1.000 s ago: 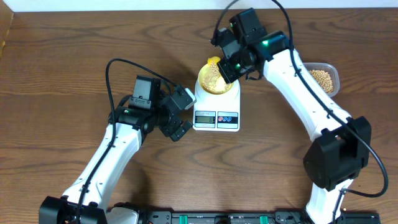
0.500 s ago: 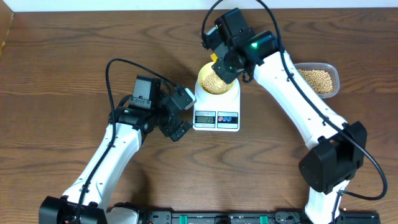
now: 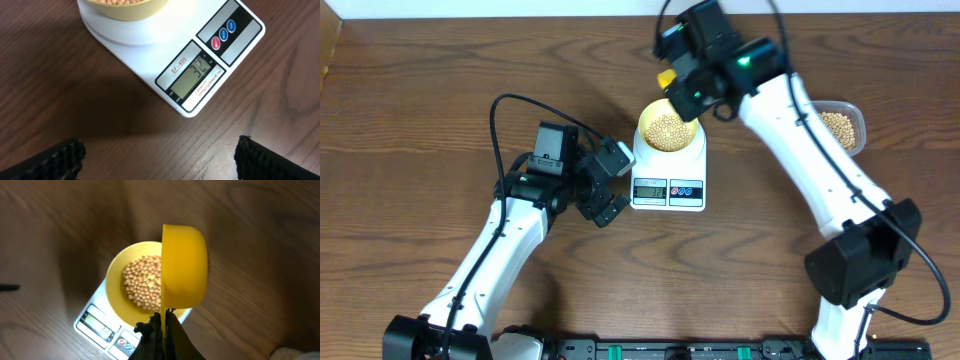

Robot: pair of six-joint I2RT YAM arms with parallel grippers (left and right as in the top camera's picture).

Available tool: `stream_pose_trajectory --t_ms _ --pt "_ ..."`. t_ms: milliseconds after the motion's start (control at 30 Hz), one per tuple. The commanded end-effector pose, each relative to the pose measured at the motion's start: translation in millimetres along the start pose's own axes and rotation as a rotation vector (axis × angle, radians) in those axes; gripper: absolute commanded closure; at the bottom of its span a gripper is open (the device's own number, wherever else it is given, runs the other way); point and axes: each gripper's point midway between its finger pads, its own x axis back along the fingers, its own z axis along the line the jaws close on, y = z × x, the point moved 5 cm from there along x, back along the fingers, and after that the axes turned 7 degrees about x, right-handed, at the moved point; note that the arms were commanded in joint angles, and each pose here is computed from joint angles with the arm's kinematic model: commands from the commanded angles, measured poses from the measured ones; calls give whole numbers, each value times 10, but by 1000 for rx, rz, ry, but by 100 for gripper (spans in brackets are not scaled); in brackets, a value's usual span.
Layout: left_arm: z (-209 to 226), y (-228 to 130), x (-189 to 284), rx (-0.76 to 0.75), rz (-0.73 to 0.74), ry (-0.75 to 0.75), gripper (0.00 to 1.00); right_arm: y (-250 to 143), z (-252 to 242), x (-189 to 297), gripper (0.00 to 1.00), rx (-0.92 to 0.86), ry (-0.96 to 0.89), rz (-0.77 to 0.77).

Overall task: Scoop item into bowl and weigh 50g on scale
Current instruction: 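Return the empty scoop to the soybean tub with the right gripper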

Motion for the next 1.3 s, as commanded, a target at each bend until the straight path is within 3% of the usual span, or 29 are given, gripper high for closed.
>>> stream_pose_trajectory --t_ms 0,200,333,600,1267 --pt "-7 26 40 -15 -20 -5 2 -31 -305 305 99 -186 83 -24" --pt "-7 26 40 -15 -20 -5 2 -489 -958 802 99 -373 -12 90" --pt "-7 26 40 -15 -20 -5 2 -981 -1318 977 99 -489 -125 247" --pt "-7 26 39 -15 -19 -5 2 -1549 -1680 1024 99 -547 -250 437" --pt "-7 26 39 -15 -19 -5 2 -1942 -1769 442 99 -475 -403 620"
